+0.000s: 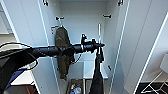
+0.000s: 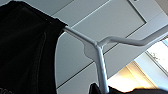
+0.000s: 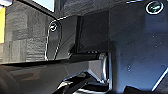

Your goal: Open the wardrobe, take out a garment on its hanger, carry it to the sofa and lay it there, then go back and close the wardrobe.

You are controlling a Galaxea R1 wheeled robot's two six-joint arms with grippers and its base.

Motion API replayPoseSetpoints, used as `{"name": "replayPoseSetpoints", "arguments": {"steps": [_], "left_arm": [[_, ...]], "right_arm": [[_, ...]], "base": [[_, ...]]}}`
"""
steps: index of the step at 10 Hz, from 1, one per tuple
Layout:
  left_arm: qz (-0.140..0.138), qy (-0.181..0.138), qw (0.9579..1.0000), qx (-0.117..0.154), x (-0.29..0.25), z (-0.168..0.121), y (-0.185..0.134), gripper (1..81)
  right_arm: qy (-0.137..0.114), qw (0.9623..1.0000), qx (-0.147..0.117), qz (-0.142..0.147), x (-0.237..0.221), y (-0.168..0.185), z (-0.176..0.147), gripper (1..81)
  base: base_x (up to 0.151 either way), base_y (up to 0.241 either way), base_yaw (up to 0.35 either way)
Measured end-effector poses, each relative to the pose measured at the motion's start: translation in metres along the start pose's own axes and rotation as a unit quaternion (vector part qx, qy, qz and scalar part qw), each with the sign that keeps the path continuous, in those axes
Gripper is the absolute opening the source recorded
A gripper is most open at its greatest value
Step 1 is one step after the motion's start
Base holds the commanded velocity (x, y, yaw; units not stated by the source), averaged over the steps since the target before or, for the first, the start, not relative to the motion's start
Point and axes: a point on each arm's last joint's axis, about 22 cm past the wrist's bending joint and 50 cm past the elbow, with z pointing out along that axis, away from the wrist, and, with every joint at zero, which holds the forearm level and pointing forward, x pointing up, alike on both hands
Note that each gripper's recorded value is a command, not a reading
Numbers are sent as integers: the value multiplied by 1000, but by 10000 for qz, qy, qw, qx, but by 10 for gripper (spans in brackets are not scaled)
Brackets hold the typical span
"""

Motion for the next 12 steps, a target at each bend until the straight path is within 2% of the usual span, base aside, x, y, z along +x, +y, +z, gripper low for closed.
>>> {"name": "replayPoseSetpoints", "arguments": {"steps": [2,8,12], "left_arm": [[23,64,10000,35,0,-10,-3,10],[-6,1,10000,12,-8,-9,-2,10],[-107,-50,9999,15,-19,-9,-7,10]], "right_arm": [[-9,10000,0,0,-5,0,0,811],[-4,10000,-15,-2,-5,1,0,811],[-40,10000,-23,6,-12,2,-1,811]], "base": [[-154,0,0],[-141,0,0],[-20,0,0]]}}
